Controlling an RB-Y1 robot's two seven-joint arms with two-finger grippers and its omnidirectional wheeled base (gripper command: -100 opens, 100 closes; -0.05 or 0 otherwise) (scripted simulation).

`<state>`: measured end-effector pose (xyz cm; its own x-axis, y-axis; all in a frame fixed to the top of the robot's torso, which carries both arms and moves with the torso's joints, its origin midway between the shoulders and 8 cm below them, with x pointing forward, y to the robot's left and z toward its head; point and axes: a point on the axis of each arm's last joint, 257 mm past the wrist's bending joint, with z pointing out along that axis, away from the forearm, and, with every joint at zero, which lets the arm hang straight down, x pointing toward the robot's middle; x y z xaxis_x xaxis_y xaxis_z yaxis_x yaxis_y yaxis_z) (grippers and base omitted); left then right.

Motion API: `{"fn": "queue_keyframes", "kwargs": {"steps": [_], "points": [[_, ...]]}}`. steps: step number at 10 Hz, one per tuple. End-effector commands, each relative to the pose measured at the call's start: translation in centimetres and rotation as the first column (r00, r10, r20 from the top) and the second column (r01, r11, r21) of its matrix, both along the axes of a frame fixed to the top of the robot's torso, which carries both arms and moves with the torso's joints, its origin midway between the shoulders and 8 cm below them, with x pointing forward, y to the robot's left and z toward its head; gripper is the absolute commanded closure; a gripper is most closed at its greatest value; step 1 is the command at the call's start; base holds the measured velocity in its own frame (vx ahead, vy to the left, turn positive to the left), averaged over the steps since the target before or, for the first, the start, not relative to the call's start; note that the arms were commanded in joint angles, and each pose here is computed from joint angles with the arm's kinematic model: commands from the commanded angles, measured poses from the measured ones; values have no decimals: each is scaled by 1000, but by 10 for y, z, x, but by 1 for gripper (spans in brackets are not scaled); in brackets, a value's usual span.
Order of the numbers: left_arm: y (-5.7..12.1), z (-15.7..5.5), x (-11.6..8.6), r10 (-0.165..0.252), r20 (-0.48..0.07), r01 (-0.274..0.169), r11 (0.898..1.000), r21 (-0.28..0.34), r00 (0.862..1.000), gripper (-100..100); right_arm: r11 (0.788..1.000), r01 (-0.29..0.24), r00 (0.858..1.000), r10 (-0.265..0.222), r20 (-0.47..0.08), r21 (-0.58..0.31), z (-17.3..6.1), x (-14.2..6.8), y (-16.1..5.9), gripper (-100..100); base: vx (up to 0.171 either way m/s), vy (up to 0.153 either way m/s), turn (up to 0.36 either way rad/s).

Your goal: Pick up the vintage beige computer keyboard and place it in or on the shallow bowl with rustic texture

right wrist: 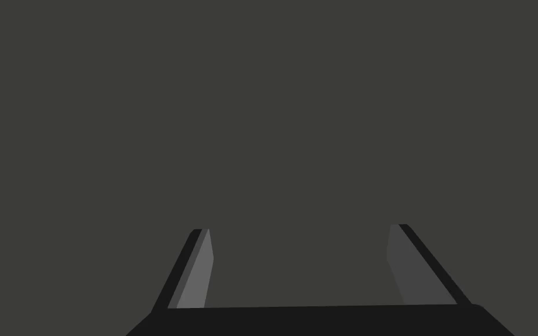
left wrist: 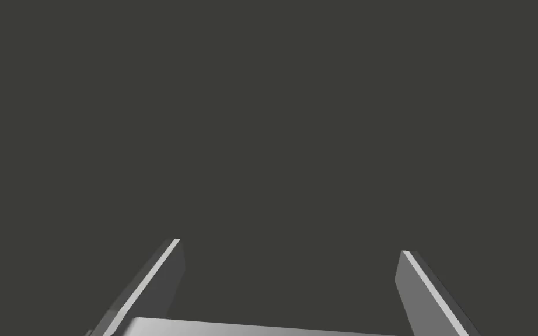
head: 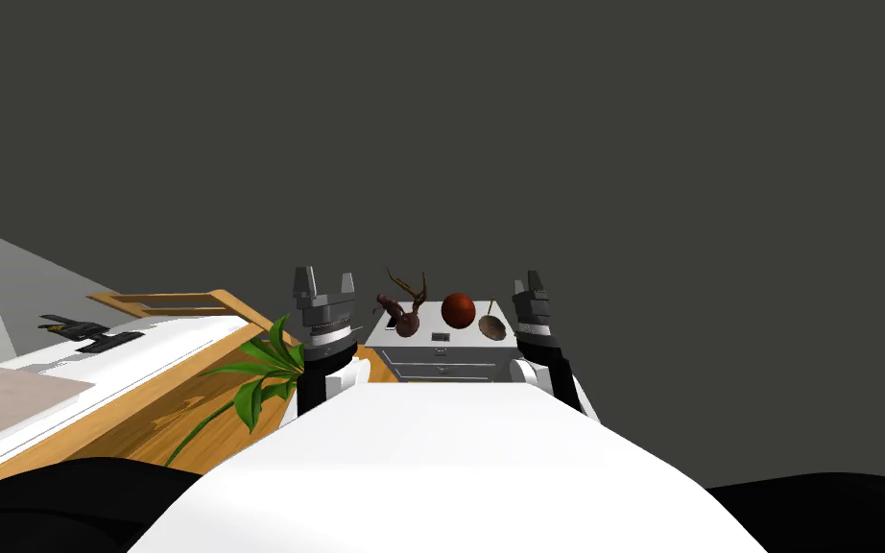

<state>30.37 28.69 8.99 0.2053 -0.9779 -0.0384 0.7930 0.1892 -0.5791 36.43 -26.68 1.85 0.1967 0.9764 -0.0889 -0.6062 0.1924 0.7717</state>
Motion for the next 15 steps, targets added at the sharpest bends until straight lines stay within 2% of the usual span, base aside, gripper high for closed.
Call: {"fn": "queue_keyframes", "kwargs": {"steps": [1, 5, 8, 9, 11, 12, 13, 14, 15], "points": [[0, 0, 0, 0, 0, 0, 1000, 0, 1000, 0, 999, -13, 1000, 13, -10, -32, -3, 2, 4, -100, -32, 16, 11], [0, 0, 0, 0, 0, 0, 1000, 0, 1000, 0, 984, -67, 996, 57, -65, -164, -26, 14, 22, -100, -125, 43, 36], [0, 0, 0, 0, 0, 0, 1000, 0, 1000, 0, 951, -118, 988, 85, -126, -284, -55, 28, 36, -100, -176, 111, 96], [0, 0, 0, 0, 0, 0, 1000, 0, 1000, 0, 947, -124, 987, 87, -135, -295, -59, 29, 36, -100, -73, 59, 17], [0, 0, 0, 0, 0, 0, 1000, 0, 1000, 0, 911, -163, 980, 103, -172, -380, -80, 37, 46, -100, -124, 67, 64], [0, 0, 0, 0, 0, 0, 1000, 0, 1000, 0, 905, -170, 976, 100, -192, -391, -88, 39, 44, -100, -110, 74, 42], [0, 0, 0, 0, 0, 0, 1000, 0, 1000, 0, 880, -192, 971, 107, -213, -435, -100, 43, 49, -100, -105, 75, 84], [0, 0, 0, 0, 0, 0, 1000, 0, 1000, 0, 877, -195, 969, 105, -223, -439, -105, 44, 47, -100, -83, 58, 44], [0, 0, 0, 0, 0, 0, 1000, 0, 1000, 0, 845, -222, 962, 109, -249, -486, -120, 48, 51, -100, -81, 58, 89]]}}
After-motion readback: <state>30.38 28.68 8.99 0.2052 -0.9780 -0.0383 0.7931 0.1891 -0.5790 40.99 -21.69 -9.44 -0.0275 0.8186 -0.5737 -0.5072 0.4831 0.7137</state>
